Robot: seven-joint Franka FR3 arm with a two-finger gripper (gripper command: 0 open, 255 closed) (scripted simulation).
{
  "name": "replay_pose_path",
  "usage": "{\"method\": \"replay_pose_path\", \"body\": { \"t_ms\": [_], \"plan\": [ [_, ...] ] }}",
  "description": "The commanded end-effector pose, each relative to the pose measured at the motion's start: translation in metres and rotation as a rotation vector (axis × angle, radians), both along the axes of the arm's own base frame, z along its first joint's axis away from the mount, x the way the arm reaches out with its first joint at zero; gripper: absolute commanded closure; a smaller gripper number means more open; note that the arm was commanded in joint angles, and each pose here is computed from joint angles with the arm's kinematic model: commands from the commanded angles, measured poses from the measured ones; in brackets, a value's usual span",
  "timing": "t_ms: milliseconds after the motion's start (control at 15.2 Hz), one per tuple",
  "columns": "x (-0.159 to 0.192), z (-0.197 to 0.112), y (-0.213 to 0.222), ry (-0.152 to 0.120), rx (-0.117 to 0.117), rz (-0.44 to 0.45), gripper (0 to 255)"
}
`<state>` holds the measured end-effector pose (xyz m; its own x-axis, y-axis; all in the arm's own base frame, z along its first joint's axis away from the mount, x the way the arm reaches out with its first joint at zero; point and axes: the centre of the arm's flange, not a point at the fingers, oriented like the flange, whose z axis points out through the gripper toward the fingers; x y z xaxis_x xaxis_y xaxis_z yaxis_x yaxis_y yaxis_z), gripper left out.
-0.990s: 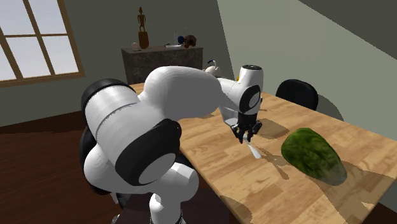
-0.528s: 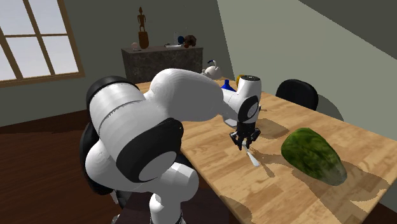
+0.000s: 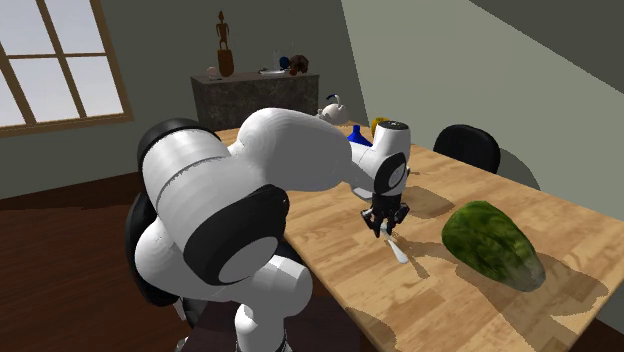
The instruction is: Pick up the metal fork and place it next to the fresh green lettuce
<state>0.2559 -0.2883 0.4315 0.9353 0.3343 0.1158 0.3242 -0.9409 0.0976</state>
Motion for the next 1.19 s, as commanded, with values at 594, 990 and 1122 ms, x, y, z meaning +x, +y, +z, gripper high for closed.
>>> {"method": "replay_pose_path", "body": {
  "t_ms": [594, 990, 1122],
  "plan": [
    [-0.007, 0.049, 0.003, 0.0, 0.0, 0.0, 0],
    [-0.007, 0.049, 0.003, 0.0, 0.0, 0.0, 0],
    [-0.007, 0.049, 0.003, 0.0, 0.0, 0.0, 0]
  ]
}}
